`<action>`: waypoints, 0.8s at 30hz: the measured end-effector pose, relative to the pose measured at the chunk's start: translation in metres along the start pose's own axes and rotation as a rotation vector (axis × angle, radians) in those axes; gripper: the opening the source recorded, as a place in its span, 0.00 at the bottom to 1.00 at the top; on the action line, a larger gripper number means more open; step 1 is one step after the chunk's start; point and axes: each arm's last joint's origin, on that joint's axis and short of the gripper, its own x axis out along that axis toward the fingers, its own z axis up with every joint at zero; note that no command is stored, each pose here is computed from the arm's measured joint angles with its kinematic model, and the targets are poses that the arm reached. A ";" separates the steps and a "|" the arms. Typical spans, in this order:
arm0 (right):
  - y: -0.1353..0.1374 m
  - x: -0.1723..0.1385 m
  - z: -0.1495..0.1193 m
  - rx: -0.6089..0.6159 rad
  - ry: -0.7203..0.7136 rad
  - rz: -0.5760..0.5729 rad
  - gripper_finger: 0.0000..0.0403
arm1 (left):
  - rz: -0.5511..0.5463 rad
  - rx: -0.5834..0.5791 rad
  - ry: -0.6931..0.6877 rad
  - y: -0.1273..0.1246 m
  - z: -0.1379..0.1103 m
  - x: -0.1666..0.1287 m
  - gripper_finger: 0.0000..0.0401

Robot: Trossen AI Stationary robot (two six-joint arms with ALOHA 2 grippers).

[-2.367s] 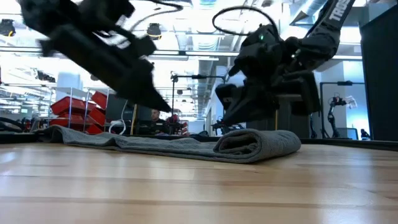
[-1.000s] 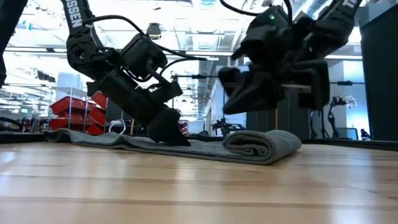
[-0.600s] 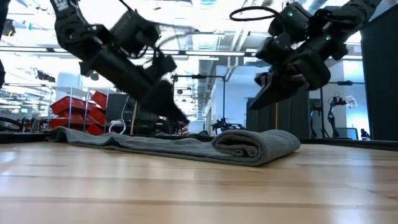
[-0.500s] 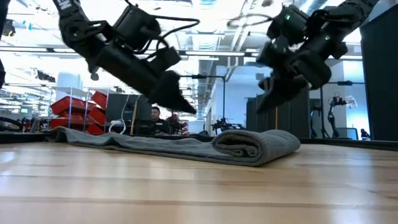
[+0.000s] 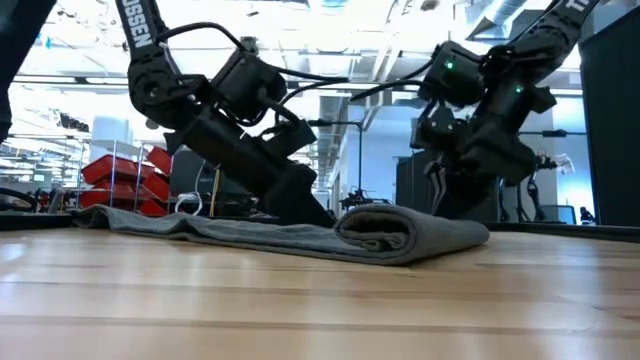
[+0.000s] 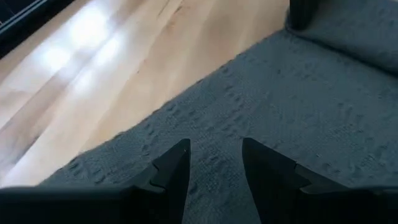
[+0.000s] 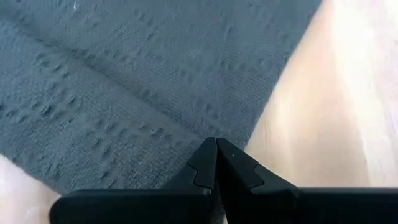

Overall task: Roll towel
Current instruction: Roll the gray towel

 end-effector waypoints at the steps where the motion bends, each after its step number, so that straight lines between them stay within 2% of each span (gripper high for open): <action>1: 0.000 -0.002 0.000 -0.002 -0.003 -0.007 0.00 | 0.001 -0.002 -0.004 0.000 0.001 0.000 0.33; 9: 0.010 -0.049 0.019 -0.021 -0.127 -0.130 0.00 | 0.010 0.016 -0.040 0.001 0.011 -0.001 0.33; 11: 0.017 -0.059 0.018 0.028 -0.127 -0.139 0.00 | 0.005 0.037 -0.068 -0.001 0.019 -0.003 0.33; 15: 0.046 -0.067 0.007 0.130 -0.062 -0.082 0.00 | -0.022 0.080 -0.164 -0.008 0.047 -0.022 0.33; 19: 0.077 -0.067 -0.004 0.220 -0.006 -0.043 0.00 | -0.140 0.120 -0.237 -0.017 0.061 -0.037 0.33; 20: 0.088 -0.067 -0.007 0.252 -0.009 -0.057 0.00 | -0.200 0.127 -0.251 -0.019 0.062 -0.038 0.33; 24: 0.117 -0.058 -0.017 0.365 0.009 -0.052 0.00 | -0.351 0.170 -0.255 -0.028 0.059 -0.029 0.33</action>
